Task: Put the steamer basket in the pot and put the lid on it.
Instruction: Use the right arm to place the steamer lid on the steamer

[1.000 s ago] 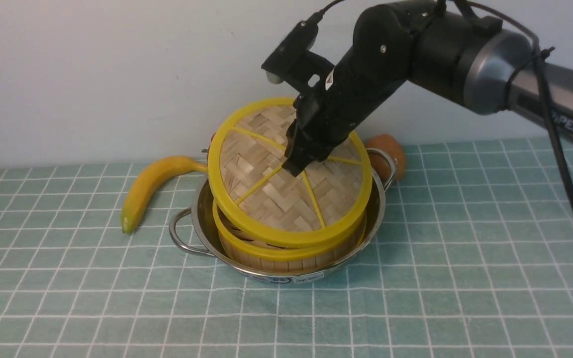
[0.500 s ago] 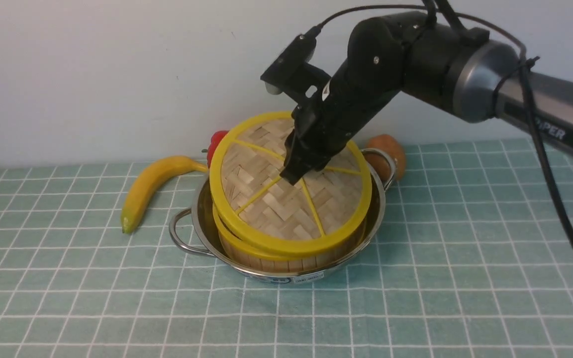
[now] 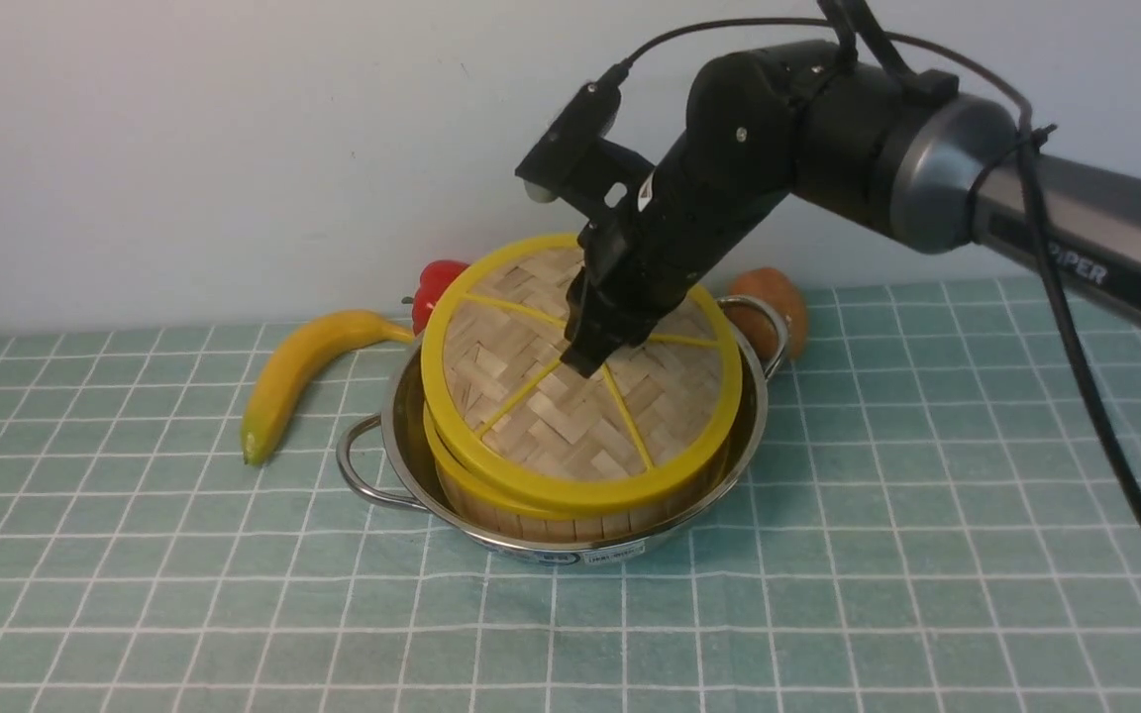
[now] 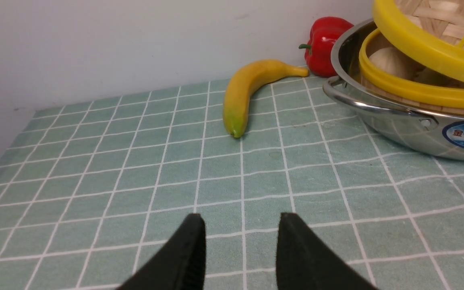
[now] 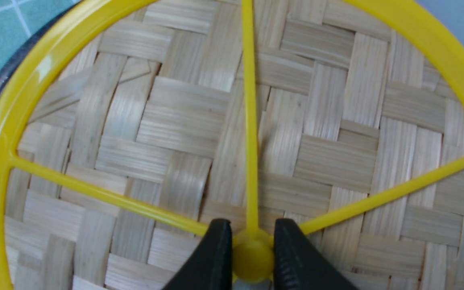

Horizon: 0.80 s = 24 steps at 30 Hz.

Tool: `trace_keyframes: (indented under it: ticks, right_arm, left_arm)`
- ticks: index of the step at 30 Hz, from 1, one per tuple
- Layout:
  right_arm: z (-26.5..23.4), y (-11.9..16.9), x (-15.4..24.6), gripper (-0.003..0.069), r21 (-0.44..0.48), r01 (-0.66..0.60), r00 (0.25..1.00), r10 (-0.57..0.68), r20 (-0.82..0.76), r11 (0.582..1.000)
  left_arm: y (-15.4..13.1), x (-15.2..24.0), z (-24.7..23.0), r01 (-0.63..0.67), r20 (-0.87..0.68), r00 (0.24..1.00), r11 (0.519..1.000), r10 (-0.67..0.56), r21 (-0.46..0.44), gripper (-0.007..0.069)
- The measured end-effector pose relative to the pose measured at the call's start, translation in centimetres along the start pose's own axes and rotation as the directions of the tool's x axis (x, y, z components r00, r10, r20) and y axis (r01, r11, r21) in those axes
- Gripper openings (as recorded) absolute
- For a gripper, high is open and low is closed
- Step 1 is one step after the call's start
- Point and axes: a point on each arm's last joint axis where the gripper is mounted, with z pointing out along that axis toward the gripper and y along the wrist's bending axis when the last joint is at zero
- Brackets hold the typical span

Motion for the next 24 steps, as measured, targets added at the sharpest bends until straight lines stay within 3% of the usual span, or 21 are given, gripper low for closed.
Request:
trace_keyframes:
  ticks: [24]
  right_arm:
    - [-0.47, -0.04, -0.33, 0.0146, -0.002, 0.011, 1.0, -0.011, 0.001, 1.0]
  left_arm:
    - [0.0, 0.0, 0.0, 0.0, 0.0, 1.0, 1.0, 0.0, 0.0, 0.0243]
